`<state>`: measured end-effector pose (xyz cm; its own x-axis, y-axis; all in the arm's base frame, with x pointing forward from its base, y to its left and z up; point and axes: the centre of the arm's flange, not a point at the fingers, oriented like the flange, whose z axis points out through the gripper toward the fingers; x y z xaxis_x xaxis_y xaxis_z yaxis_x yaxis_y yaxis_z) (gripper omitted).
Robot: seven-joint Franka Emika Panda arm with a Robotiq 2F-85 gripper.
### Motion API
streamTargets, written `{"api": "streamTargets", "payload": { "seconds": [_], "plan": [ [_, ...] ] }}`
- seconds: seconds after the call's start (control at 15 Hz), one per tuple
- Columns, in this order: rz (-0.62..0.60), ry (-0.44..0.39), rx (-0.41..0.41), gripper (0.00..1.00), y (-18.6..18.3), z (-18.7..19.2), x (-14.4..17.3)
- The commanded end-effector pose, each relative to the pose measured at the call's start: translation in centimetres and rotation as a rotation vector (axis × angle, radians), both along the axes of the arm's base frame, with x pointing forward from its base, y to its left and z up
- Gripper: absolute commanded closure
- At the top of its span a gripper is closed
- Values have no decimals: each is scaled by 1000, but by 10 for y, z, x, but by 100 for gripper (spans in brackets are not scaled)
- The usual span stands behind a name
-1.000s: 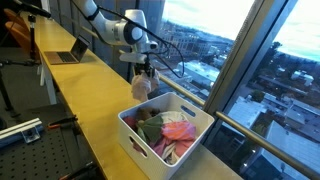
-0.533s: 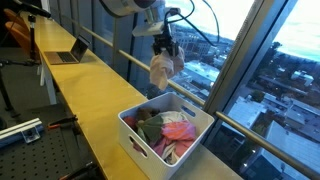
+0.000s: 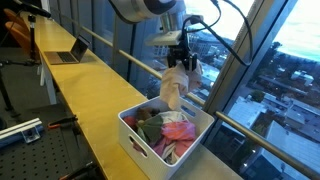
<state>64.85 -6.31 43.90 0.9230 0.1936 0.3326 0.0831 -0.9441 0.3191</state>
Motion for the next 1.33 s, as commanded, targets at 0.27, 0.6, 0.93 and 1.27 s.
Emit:
{"api": "streamTargets", "payload": {
  "seconds": [0.27,0.6,0.93,1.27],
  "plan": [
    [-26,1,34,39,-15,-9,-5],
    [10,-7,59,3,15,-13,-18],
    [-1,77,221,0,69,-65,-34],
    [-5,109,224,0,76,-82,-35]
  ]
}}
